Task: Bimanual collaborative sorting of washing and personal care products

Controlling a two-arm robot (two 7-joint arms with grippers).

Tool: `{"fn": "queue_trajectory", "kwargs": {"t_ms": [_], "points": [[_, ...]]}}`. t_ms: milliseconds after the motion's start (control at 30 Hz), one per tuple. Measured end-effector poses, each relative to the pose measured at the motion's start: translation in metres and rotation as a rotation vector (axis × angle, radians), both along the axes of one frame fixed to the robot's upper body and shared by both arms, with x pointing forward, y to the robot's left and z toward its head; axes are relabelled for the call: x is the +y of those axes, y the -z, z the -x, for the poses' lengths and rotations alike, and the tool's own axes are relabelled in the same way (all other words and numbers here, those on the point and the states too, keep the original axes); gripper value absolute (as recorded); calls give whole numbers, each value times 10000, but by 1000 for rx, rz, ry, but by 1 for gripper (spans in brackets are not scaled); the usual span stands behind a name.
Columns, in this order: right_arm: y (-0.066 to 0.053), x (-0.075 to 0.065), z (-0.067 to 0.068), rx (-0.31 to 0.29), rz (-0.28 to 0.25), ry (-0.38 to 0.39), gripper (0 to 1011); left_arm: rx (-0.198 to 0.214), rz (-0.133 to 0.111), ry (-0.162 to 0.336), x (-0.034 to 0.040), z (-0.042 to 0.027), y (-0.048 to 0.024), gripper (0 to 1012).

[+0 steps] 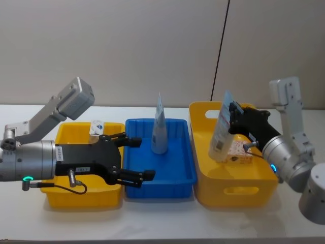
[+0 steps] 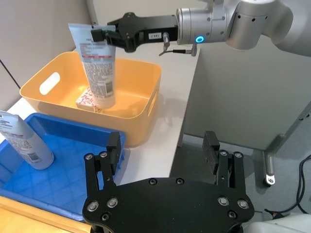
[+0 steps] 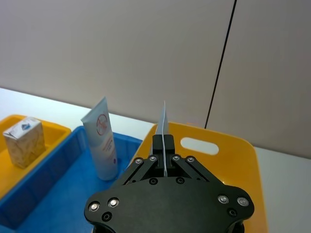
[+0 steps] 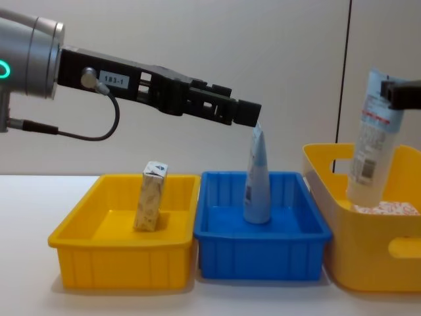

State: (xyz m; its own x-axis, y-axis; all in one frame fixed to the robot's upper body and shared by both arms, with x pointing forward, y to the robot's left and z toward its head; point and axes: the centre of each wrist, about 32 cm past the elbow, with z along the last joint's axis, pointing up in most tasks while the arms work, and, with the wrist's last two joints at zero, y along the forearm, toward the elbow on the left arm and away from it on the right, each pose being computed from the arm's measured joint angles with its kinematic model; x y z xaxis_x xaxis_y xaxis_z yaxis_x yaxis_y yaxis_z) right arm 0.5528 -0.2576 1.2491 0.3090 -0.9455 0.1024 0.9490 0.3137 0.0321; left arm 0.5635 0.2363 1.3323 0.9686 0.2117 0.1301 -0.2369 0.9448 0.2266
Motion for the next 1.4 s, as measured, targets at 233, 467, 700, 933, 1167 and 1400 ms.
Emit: {"fn": "queue_trajectory", "kwargs": {"t_ms": [233, 467, 700, 933, 1167, 1400], "points": [[99, -10, -21, 27, 17, 23, 52, 0, 0, 0, 0, 0, 0, 1001], [152, 8, -54, 41, 18, 52, 250, 0, 0, 0, 0, 0, 0, 1001], [126, 52, -88, 31, -9, 75, 470, 0, 0, 0, 0, 0, 0, 1001], [38, 104, -91, 6, -52, 59, 728, 0, 0, 0, 0, 0, 0, 1001], [-56, 118, -68, -19, -92, 0, 914, 0, 0, 0, 0, 0, 0, 1001], [-101, 66, -28, -34, -115, -84, 1000, 0, 0, 0, 0, 0, 0, 1001]]}}
